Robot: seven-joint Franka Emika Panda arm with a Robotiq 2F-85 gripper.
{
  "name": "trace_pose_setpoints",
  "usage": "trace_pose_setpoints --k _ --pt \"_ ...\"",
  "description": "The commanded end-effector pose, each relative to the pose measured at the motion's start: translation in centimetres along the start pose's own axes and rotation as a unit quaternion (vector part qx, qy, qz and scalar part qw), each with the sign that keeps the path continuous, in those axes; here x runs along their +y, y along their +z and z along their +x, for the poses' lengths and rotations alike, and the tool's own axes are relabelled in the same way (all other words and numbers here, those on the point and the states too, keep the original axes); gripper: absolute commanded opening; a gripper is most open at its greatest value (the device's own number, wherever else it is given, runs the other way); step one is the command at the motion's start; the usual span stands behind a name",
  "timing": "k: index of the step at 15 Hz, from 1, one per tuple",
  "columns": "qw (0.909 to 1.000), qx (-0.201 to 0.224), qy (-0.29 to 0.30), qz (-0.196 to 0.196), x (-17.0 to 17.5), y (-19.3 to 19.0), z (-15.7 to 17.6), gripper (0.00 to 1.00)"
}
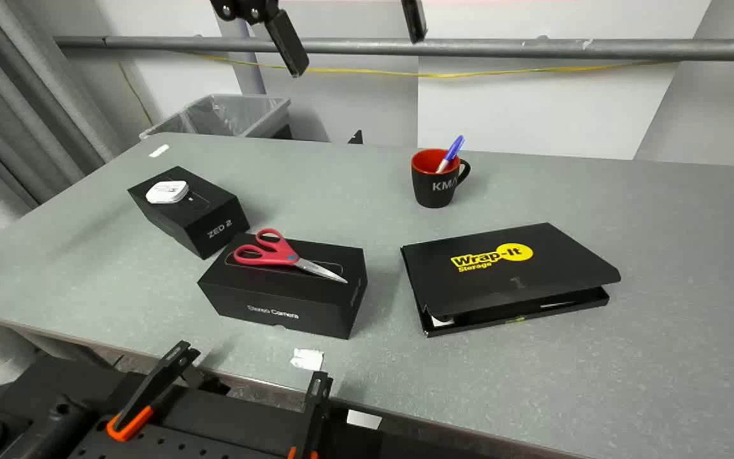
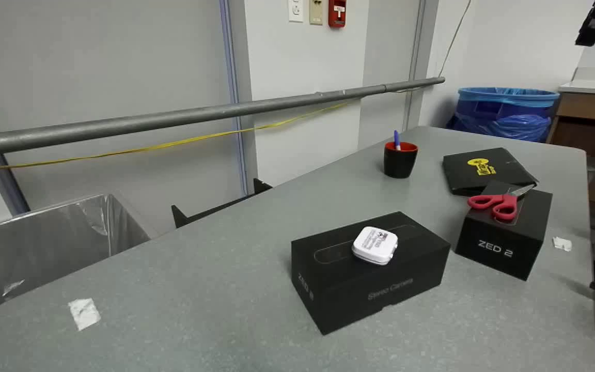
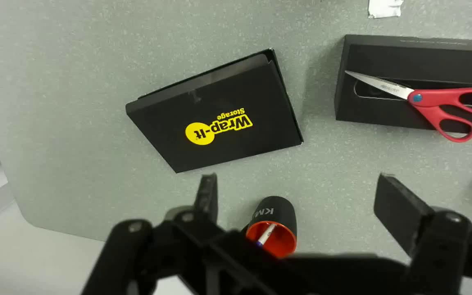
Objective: Remove the pen from the cup and put it on the table
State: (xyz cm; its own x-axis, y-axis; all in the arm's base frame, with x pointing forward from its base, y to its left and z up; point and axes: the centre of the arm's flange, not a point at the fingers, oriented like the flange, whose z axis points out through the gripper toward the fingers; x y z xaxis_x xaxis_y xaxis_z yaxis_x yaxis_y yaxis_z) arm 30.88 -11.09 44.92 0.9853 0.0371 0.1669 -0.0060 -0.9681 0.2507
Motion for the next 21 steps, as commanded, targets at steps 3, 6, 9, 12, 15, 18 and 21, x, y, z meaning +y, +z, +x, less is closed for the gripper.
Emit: trace_pose_setpoints --k 3,6,9,12,15,18,21 --pt "0.9998 0.008 -0.002 0.015 0.1 -0.3 0.0 1.0" --pt "0.9981 0.023 0.053 0.021 0.8 0.6 3.8 1.0" --pt "0.9927 0.026 0.11 0.043 1.4 2.6 9.2 1.0" --pt "0.9866 0.013 0.155 0.05 2.0 4.9 12.9 1.0" --pt "0.9832 -0.017 0.175 0.05 2.9 6.8 15.2 1.0" --pt "0.9855 -0.014 0.162 0.048 2.3 7.1 13.1 1.0" --pt "0.9849 -0.02 0.164 0.049 2.6 8.0 14.2 1.0"
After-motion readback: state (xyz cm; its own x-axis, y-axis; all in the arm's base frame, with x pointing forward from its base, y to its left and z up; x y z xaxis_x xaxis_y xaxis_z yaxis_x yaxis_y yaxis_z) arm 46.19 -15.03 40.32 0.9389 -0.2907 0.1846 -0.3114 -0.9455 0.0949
